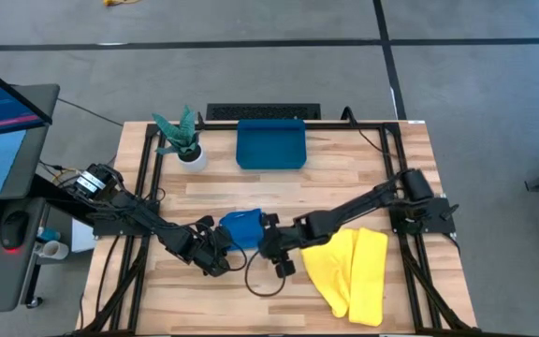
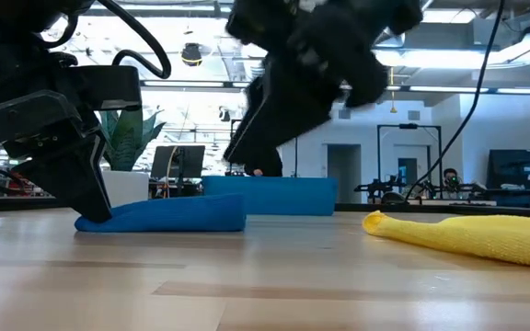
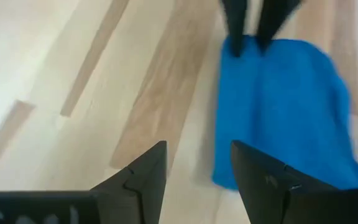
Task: Roll microfiber towels into tight, uniform cylinder then place into a basket
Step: Roll the blue microfiber towel
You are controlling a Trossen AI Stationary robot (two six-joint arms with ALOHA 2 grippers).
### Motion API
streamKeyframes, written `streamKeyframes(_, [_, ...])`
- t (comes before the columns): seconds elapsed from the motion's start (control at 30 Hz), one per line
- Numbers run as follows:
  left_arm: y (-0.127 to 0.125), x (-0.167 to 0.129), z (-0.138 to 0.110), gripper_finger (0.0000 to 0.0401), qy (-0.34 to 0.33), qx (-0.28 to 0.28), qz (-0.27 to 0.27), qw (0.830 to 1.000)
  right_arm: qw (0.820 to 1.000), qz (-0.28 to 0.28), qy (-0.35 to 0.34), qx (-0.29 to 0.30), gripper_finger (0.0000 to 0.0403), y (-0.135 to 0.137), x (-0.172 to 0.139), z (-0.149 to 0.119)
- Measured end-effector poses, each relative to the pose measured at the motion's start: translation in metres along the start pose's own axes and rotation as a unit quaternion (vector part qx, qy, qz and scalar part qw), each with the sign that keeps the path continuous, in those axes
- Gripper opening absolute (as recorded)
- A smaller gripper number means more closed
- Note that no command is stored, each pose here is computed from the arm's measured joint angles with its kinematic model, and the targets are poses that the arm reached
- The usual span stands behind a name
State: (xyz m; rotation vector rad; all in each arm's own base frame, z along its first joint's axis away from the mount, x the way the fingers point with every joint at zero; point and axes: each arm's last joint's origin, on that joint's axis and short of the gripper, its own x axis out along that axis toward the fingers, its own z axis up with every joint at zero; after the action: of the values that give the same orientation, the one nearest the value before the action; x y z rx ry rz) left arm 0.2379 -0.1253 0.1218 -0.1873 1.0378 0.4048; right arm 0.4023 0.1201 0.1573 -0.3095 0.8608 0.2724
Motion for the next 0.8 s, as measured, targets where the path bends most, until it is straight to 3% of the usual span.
streamKeyframes(0.27, [0.0,0.0,0.0,0.0091,0.001,0.0,-0.002,1.0,1.0,-0.012,0.008,-0.01,0.0186,-0.006,0.02,-0.009])
streamKeyframes(0.8, [0.0,0.0,0.0,0.0091,0.004,0.0,-0.004,1.0,0.997,-0.033,0.03,0.065,0.0161,-0.03,0.033,-0.023])
